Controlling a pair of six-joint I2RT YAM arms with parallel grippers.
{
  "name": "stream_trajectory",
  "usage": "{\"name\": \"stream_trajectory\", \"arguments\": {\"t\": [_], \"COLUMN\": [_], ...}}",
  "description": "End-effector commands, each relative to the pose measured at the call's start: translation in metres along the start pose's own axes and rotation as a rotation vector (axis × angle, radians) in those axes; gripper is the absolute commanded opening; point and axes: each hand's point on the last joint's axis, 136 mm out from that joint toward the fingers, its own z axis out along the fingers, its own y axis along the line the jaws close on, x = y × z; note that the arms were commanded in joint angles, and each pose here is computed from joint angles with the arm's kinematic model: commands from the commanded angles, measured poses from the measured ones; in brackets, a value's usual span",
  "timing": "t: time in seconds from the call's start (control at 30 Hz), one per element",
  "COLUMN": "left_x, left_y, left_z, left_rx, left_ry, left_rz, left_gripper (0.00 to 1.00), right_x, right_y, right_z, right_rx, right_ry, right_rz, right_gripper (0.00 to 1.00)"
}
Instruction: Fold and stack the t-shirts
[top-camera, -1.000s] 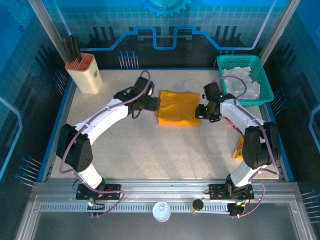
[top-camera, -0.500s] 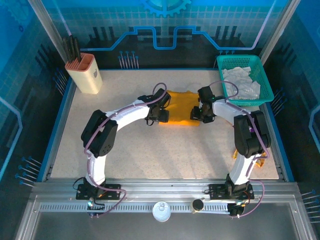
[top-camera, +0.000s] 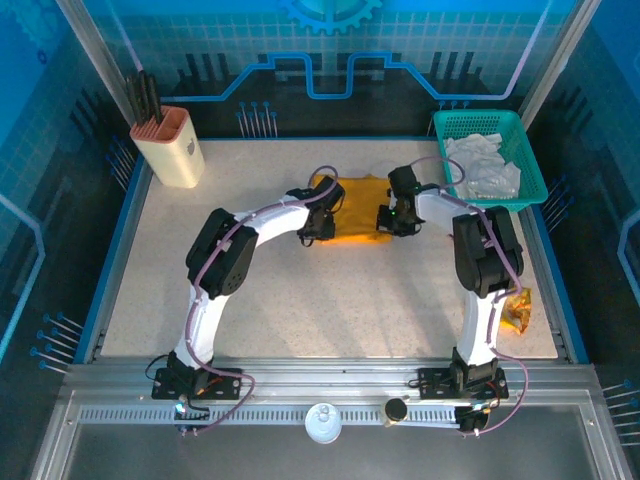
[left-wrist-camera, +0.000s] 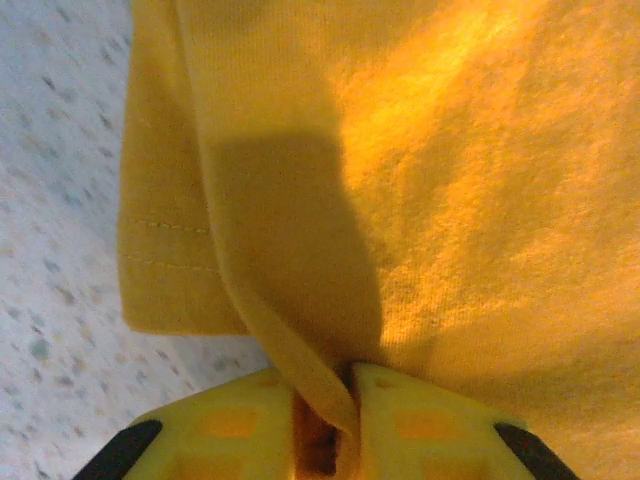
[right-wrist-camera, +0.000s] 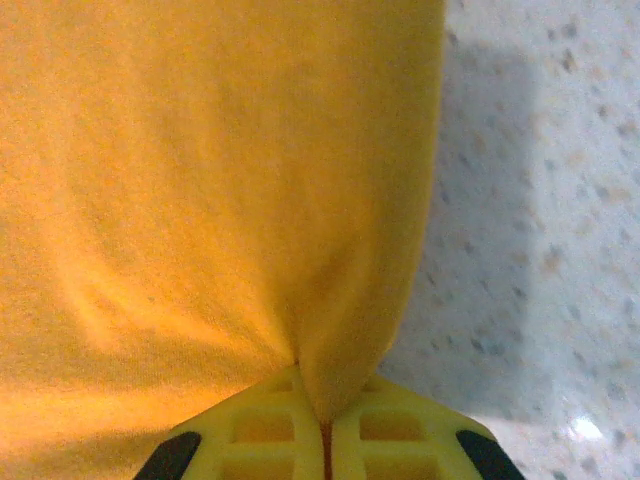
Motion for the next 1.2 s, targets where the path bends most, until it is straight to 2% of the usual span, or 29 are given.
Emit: {"name": "stream_trajectory", "arguments": {"t": [0.0,0.33,0.5,0.67,0.77,0.83,0.93,1.0,1.07,1.1,1.17], "left_x": [-0.006,-0.091,-0.129,-0.148,-0.152,-0.156,-0.17,-0.184,-0.198,-0.205,-0.217], "left_y": [0.025,0.049,0.052,0.055,0.058,0.058,0.06,0.062,0.062,0.062,0.06], "left_z": [0.025,0.041,0.052,0.054,0.052,0.046,0.024,-0.002,-0.031,-0.048,-0.083], "left_rx": [-0.05,-0.04,-0.032,-0.062,-0.07,-0.071,-0.088,-0.102,-0.098,-0.094,-0.082], "left_ry": [0.041,0.0,-0.052,-0.101,-0.116,-0.13,-0.181,-0.233,-0.292,-0.324,-0.384], "left_rz": [0.001,0.012,0.039,0.08,0.081,0.086,0.089,0.084,0.082,0.081,0.079], "left_gripper": [0.2,0.19,0.2,0.23,0.27,0.32,0.53,0.67,0.77,0.81,0.87], "right_x": [-0.001,-0.076,-0.105,-0.124,-0.129,-0.13,-0.137,-0.145,-0.153,-0.157,-0.161], "right_y": [-0.001,0.008,0.002,0.003,0.004,0.008,0.015,0.017,0.02,0.021,0.023], "right_z": [0.018,0.032,0.059,0.07,0.067,0.062,0.04,0.017,-0.009,-0.024,-0.052], "right_rx": [0.011,0.001,-0.004,-0.018,-0.029,-0.046,-0.056,-0.053,-0.057,-0.058,-0.055], "right_ry": [0.049,-0.002,0.018,0.022,0.021,0.02,-0.014,-0.05,-0.087,-0.108,-0.147], "right_rz": [-0.006,-0.016,-0.002,0.0,-0.004,-0.013,-0.047,-0.062,-0.077,-0.082,-0.093], "right_gripper": [0.04,0.02,0.02,0.03,0.11,0.22,0.37,0.43,0.5,0.54,0.57]}}
